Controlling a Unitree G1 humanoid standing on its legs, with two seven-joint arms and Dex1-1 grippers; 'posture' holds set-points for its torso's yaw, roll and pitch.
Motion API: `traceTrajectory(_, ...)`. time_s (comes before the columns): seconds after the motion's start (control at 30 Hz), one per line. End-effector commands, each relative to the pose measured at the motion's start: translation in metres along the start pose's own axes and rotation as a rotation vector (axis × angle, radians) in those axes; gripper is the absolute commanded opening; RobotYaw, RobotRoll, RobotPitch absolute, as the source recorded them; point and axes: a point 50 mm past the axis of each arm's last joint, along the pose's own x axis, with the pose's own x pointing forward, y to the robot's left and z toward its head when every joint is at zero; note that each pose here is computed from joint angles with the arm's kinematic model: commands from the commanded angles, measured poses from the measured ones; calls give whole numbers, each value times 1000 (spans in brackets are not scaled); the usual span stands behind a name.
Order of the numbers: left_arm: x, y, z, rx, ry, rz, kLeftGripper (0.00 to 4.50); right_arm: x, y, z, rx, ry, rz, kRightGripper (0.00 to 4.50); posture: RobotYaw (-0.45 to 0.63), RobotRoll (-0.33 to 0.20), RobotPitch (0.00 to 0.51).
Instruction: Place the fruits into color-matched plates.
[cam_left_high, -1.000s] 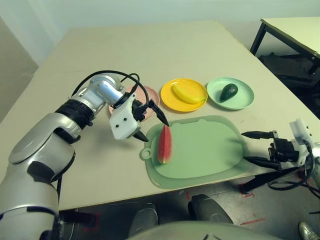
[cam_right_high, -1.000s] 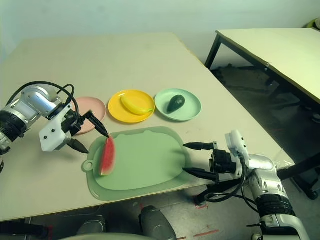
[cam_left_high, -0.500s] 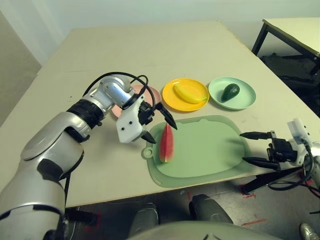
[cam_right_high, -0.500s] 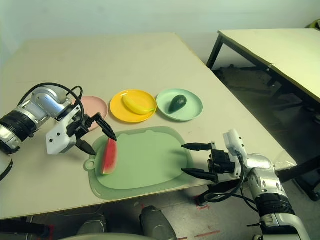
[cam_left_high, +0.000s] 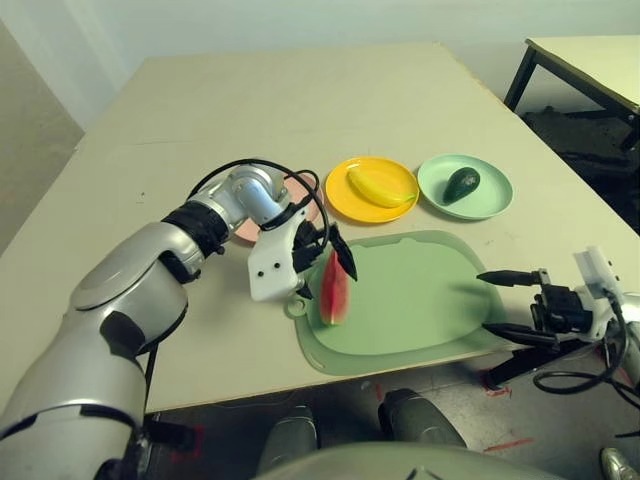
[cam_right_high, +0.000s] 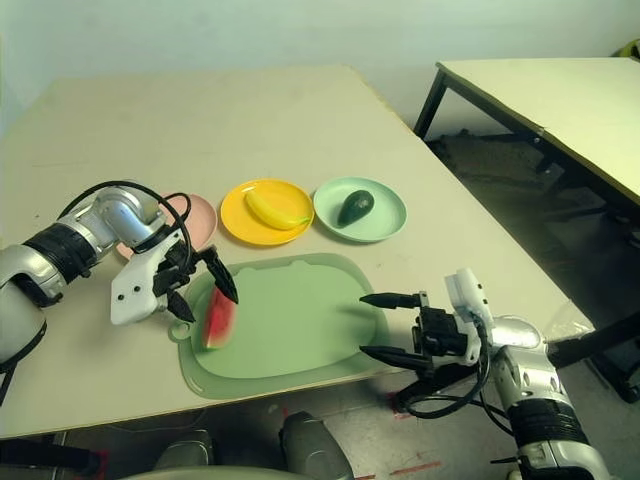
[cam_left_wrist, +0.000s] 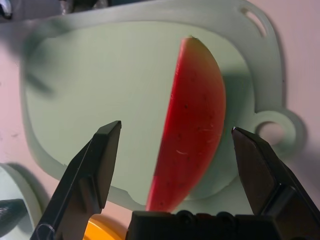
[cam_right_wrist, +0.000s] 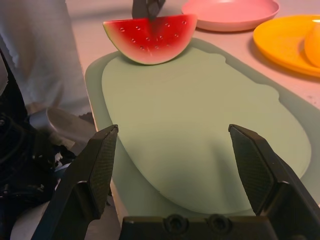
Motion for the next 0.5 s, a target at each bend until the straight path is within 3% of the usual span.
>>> traceTrajectory(0.03, 0, 3, -4, 7, 20, -31, 4500, 0, 2, 1, -10, 2, 1, 4464, -231, 0, 9)
traceTrajectory(0.5, 10, 2, -12, -20, 34, -27, 4500, 1, 2, 3, -18, 0, -3, 4464, -237, 0, 12)
